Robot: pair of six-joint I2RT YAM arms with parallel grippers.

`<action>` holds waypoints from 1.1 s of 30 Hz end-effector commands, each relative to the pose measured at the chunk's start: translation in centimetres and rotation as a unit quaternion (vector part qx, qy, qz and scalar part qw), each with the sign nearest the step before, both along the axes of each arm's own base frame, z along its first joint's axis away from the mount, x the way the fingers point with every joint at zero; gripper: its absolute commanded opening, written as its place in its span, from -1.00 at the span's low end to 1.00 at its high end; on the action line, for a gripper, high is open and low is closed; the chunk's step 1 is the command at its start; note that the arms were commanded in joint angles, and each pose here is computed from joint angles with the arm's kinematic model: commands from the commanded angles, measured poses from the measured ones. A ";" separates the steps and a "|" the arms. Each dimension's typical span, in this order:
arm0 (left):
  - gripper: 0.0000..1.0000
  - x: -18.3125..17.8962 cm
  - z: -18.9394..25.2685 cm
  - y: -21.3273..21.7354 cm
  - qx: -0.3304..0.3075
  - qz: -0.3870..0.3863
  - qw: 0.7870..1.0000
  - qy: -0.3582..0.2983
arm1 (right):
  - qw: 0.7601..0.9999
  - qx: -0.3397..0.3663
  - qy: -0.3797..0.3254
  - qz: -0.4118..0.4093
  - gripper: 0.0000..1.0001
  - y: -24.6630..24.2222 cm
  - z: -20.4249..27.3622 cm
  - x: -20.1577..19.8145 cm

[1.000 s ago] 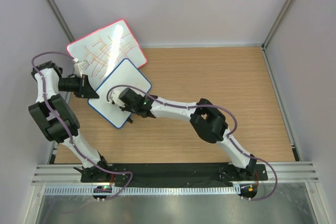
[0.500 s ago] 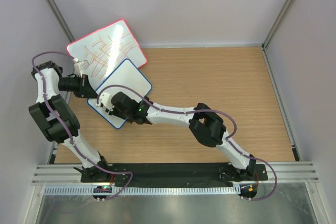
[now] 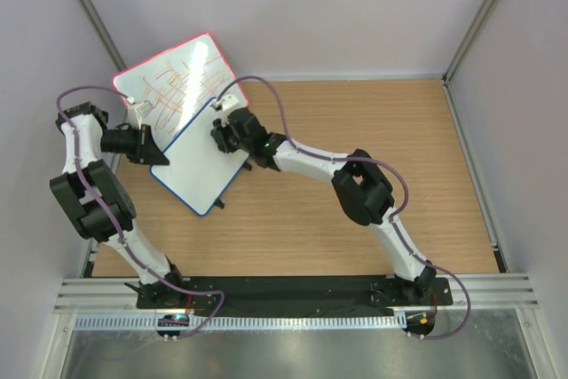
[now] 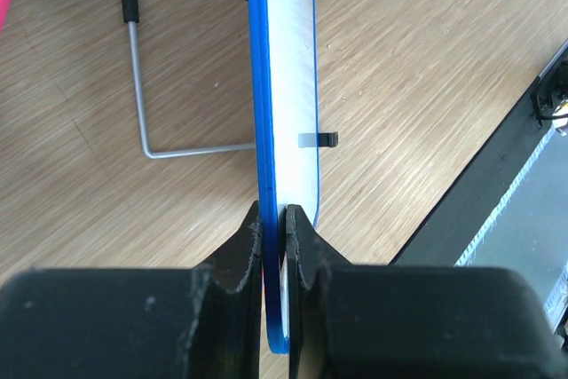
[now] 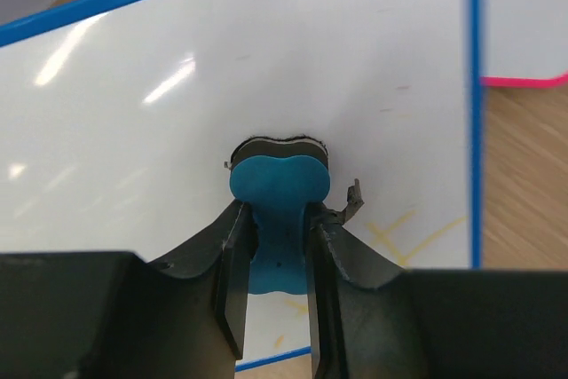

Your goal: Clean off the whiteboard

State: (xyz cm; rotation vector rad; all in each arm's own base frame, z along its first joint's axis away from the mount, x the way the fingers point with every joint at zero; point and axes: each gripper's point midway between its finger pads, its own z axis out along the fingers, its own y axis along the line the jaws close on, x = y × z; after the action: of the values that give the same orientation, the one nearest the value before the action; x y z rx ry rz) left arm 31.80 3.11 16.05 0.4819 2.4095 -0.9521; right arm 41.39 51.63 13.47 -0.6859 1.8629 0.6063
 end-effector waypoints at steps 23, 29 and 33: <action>-0.99 0.0 1.2 -0.1 0.050 -0.045 0.997 -0.043 | 0.988 0.127 0.035 -0.075 -0.98 0.6 3.5 0.6; -1.00 0.0 1.2 -0.1 0.054 -0.046 0.996 -0.045 | 0.970 0.136 0.087 -0.183 -0.98 -5.1 -1.5 3.9; -1.00 0.0 1.1 -0.1 0.051 -0.045 0.997 -0.042 | 0.957 0.136 0.126 -0.225 -0.98 -8.3 -5.2 4.8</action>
State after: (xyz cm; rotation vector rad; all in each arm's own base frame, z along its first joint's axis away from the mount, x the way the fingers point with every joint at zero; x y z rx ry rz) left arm 31.71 2.81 16.30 0.5104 2.4184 -0.9357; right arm 44.57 47.07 10.97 -0.1577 1.9640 0.7111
